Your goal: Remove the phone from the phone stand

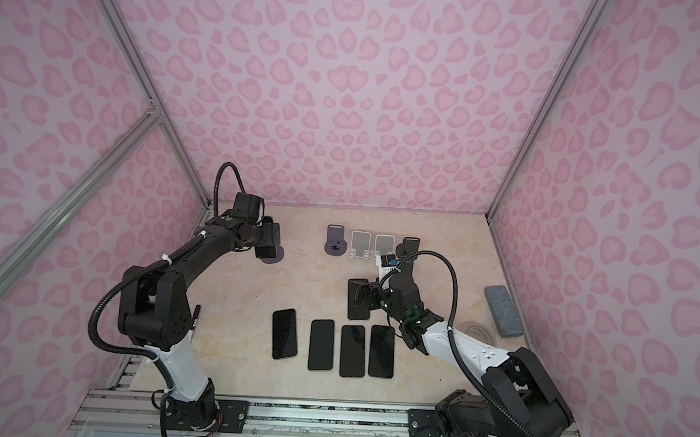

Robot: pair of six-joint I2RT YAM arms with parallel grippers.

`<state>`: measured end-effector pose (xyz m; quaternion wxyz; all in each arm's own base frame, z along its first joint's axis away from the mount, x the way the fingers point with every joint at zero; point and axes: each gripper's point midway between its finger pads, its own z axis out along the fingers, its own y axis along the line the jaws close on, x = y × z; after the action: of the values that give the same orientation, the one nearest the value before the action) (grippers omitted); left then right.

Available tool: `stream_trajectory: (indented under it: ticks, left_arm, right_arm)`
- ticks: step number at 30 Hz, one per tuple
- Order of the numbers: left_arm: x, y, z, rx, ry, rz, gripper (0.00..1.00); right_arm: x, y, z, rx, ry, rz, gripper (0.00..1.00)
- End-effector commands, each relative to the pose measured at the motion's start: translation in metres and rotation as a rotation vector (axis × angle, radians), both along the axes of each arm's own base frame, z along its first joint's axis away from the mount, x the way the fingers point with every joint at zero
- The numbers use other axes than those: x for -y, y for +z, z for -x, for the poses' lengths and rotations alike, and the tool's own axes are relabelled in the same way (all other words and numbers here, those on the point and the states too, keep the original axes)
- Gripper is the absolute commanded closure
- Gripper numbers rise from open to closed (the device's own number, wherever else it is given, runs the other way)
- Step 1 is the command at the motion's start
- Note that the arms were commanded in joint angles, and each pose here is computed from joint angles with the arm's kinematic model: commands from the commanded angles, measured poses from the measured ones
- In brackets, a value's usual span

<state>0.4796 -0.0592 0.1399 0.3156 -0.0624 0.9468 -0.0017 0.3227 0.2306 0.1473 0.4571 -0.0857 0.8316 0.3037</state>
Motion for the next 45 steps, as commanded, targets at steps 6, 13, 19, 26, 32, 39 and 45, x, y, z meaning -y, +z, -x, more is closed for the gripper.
stream_trajectory:
  ticks: [6, 13, 19, 26, 32, 39, 45]
  left_arm:
    - [-0.01, -0.005, -0.019, 0.047, 0.029, -0.005, 0.02]
    - [-0.007, -0.014, -0.03, 0.045, 0.007, 0.032, 0.02]
    - [0.0, -0.016, -0.035, 0.045, -0.014, 0.057, 0.02]
    - [-0.015, -0.03, -0.041, 0.025, 0.057, -0.006, 0.07]
    - [-0.019, -0.03, -0.04, 0.036, 0.087, -0.075, 0.15]
    - [-0.009, -0.032, -0.04, 0.033, 0.062, -0.041, 0.26]
    - [-0.01, -0.029, -0.036, 0.036, 0.06, -0.044, 0.35]
  right_arm:
    - [-0.003, 0.006, -0.002, 0.044, -0.003, -0.002, 0.02]
    - [-0.004, 0.003, -0.003, 0.039, 0.0, 0.008, 0.02]
    - [-0.005, -0.001, -0.004, 0.029, 0.002, 0.017, 0.02]
    - [-0.007, -0.004, -0.004, 0.023, 0.007, 0.018, 0.03]
    - [-0.007, -0.003, -0.004, 0.025, 0.009, 0.017, 0.03]
    - [-0.009, 0.0, -0.002, 0.028, 0.019, 0.003, 0.03]
    - [-0.009, 0.002, -0.001, 0.032, 0.019, 0.001, 0.04]
